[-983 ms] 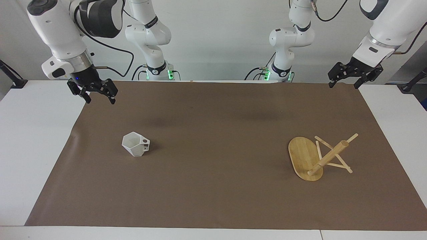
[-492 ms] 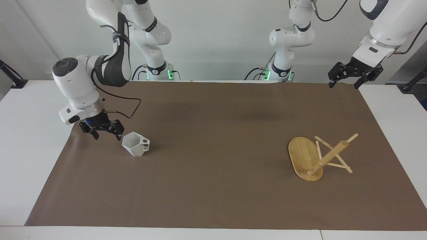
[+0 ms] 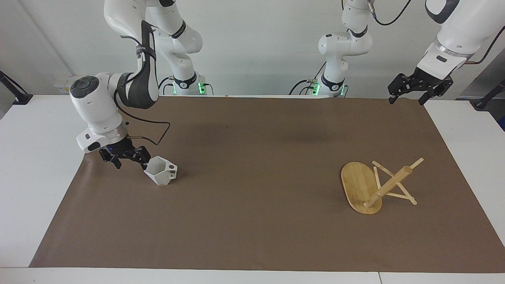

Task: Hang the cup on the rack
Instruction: 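Move the right gripper to the white cup and grasp its base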

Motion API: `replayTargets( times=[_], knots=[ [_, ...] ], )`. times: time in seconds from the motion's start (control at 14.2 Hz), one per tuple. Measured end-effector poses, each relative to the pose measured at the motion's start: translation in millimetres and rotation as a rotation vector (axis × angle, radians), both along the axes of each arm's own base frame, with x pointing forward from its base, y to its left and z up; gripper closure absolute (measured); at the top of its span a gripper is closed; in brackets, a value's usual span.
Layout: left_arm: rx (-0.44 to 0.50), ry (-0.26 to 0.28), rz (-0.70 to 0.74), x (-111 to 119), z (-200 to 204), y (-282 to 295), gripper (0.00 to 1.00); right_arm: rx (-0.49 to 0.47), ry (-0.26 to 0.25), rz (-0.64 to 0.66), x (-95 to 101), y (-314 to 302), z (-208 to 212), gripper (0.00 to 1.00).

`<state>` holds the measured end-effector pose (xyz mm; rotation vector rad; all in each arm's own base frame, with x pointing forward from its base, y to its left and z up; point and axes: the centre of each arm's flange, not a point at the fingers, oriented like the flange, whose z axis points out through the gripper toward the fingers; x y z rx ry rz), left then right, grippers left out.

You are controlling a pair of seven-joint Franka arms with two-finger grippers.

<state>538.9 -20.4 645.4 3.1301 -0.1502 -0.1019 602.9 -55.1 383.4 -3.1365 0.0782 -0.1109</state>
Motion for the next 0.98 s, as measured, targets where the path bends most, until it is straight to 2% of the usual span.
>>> replayTargets(
  times=[0.77,0.91,0.98],
  knots=[
    [0.0,0.0,0.0,0,0,0,0.0,-0.002,-0.02,0.01,-5.9,7,-17,0.0],
    [0.0,0.0,0.0,0,0,0,0.0,-0.002,-0.02,0.012,-5.9,8,-17,0.03],
    [0.0,0.0,0.0,0,0,0,0.0,-0.002,-0.021,0.012,-6.0,8,-17,0.09]
  ],
)
